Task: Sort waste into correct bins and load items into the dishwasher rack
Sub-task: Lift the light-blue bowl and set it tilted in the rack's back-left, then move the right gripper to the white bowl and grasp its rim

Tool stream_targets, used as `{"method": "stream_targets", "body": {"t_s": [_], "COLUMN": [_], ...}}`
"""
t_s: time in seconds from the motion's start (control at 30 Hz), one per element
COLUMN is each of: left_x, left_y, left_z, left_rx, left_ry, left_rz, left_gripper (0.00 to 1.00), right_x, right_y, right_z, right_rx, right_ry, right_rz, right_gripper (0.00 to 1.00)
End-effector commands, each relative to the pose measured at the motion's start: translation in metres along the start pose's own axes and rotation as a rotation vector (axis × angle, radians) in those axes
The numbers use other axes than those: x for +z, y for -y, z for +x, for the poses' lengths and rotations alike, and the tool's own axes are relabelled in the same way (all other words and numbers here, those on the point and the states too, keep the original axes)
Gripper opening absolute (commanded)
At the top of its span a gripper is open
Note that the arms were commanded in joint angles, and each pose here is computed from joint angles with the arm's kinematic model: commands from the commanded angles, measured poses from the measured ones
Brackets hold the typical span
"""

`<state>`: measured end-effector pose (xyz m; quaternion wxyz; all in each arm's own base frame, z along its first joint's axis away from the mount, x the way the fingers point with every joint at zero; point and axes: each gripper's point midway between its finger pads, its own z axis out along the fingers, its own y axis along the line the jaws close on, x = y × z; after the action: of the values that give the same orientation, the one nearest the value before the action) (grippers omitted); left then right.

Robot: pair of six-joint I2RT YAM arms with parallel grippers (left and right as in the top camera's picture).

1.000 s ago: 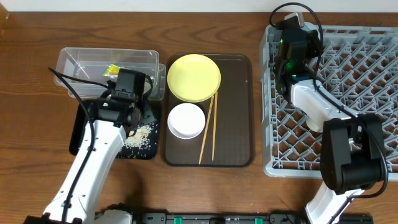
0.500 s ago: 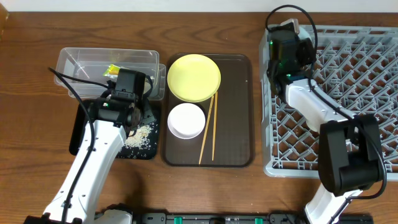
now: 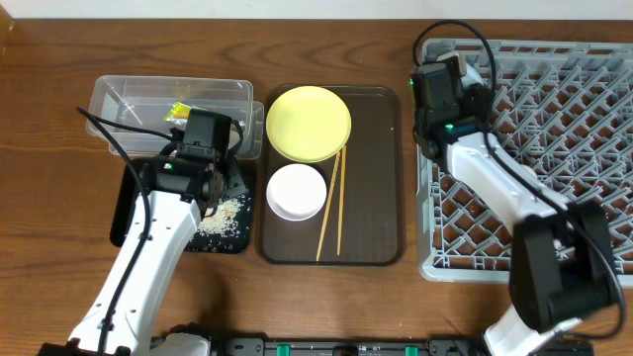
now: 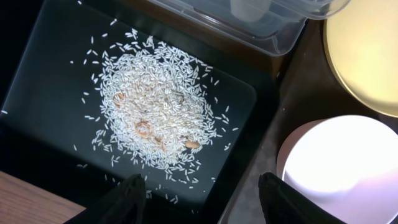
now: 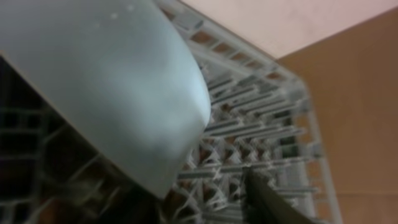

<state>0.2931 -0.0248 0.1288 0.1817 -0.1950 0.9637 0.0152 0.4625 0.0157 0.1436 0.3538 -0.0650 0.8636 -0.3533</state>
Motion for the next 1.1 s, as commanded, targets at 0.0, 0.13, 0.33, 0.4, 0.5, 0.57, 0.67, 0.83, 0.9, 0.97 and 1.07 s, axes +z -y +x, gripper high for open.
{"method": "stream_targets", "body": {"t_s": [0.0,0.13,0.33,0.4,0.5,0.57,0.67,0.83,0.9,0.97,1.07], "left_x": [-0.007,-0.007,-0.008,-0.011,-0.02,-0.026,-0.033,-0.034,-0.034,-0.034,-0.034], "left_y": [-0.001,-0.002,-0.012,-0.024,-0.04,-0.052,-0.07,-0.085,-0.085,-0.085,-0.085], "left_z": [-0.007,-0.006,-0.001,-0.001,-0.006,-0.011,-0.017,-0.017,-0.016,-0.016,-0.015], "left_rx": [-0.02,-0.019,-0.015,-0.034,-0.094,-0.142,-0.207,-0.258,-0.257,-0.257,-0.256], "left_ry": [0.029,0.025,0.007,0.012,0.034,0.06,0.087,0.081,0.078,0.077,0.076], "left_rz": [-0.001,-0.004,-0.046,-0.08,-0.09,-0.093,-0.104,-0.125,-0.127,-0.127,-0.127], "left_gripper": [0.61,0.62,0.62,0.62,0.61,0.62,0.69,0.74,0.74,0.75,0.75], "right_x": [-0.029,-0.062,-0.145,-0.17,-0.188,-0.196,-0.205,-0.209,-0.207,-0.206,-0.203], "right_y": [-0.004,-0.015,-0.067,-0.087,-0.112,-0.127,-0.153,-0.2,-0.217,-0.23,-0.249], "right_z": [-0.014,-0.02,-0.043,-0.043,-0.036,-0.028,-0.016,0.013,0.027,0.037,0.054], "right_rx": [0.123,0.115,0.147,0.154,0.136,0.101,0.042,-0.002,-0.014,-0.024,-0.065], "right_ry": [0.048,0.084,0.197,0.193,0.153,0.128,0.094,-0.032,-0.088,-0.13,-0.175], "right_rz": [-0.189,-0.376,-0.875,-1.024,-1.11,-1.133,-1.165,-1.195,-1.198,-1.2,-1.199], "right_gripper": [0.57,0.62,0.6,0.59,0.6,0.61,0.6,0.57,0.54,0.54,0.49]}}
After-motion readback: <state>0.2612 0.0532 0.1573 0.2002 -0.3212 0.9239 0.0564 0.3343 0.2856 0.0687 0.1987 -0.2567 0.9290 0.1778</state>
